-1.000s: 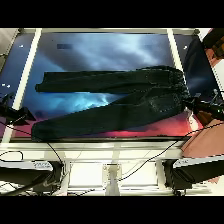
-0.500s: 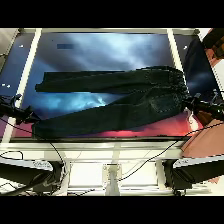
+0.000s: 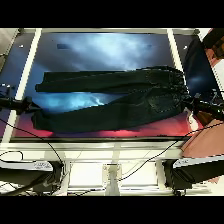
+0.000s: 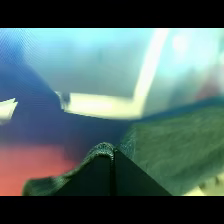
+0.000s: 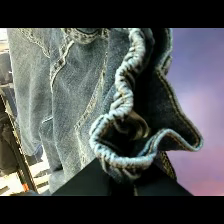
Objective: Fold the clothes and pants, and hang the long-sleeved shirts on hangers.
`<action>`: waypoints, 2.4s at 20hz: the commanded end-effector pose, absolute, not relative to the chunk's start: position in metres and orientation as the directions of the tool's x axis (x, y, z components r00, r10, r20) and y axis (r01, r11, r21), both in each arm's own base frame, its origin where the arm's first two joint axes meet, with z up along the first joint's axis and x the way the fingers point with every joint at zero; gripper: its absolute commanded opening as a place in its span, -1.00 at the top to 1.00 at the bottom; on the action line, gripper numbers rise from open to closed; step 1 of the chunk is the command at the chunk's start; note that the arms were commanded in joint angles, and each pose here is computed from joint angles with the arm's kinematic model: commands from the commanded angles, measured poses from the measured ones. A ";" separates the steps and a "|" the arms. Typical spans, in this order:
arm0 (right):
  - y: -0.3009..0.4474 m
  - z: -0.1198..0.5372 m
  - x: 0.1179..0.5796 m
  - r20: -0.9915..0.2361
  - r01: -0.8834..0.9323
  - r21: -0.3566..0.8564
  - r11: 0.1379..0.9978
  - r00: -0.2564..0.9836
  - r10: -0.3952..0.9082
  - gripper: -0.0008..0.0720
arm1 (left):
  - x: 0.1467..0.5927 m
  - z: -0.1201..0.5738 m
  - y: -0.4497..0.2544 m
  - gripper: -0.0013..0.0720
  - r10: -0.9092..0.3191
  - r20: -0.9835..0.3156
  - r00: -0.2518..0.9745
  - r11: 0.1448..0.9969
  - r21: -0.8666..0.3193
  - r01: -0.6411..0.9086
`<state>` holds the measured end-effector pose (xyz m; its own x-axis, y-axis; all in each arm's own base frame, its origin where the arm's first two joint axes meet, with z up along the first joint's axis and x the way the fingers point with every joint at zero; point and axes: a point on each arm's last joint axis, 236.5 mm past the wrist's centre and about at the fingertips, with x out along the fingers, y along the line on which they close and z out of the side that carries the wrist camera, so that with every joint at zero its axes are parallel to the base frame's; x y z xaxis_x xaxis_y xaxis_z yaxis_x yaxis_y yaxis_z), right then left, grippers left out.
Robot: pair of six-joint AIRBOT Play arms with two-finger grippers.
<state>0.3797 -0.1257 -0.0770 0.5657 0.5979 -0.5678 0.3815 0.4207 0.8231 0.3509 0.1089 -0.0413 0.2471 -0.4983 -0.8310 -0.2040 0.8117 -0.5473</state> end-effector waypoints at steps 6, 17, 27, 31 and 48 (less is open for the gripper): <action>-0.127 -0.078 0.381 -0.572 0.354 0.819 0.453 0.569 0.590 0.82 | 0.415 0.062 0.168 0.88 -0.141 -0.741 0.656 0.941 -0.305 -0.143; -0.130 -0.081 0.381 -0.584 0.360 0.810 0.463 0.570 0.578 0.82 | 0.387 0.097 0.180 0.88 -0.001 -0.752 0.659 0.981 -0.127 -0.144; -0.151 -0.058 0.392 -0.686 0.369 0.596 0.713 0.695 0.214 0.83 | 0.328 0.034 0.166 0.88 0.094 -0.753 0.651 0.953 -0.120 -0.277; -0.145 -0.031 0.358 -0.706 0.383 0.496 0.780 0.700 0.105 0.83 | 0.326 0.001 0.167 0.88 0.092 -0.767 0.634 0.933 -0.156 -0.324; -0.146 -0.020 0.343 -0.717 0.466 0.504 0.727 0.695 0.052 0.83 | 0.324 -0.057 0.217 -0.92 0.219 -0.812 0.541 0.840 -0.126 -0.528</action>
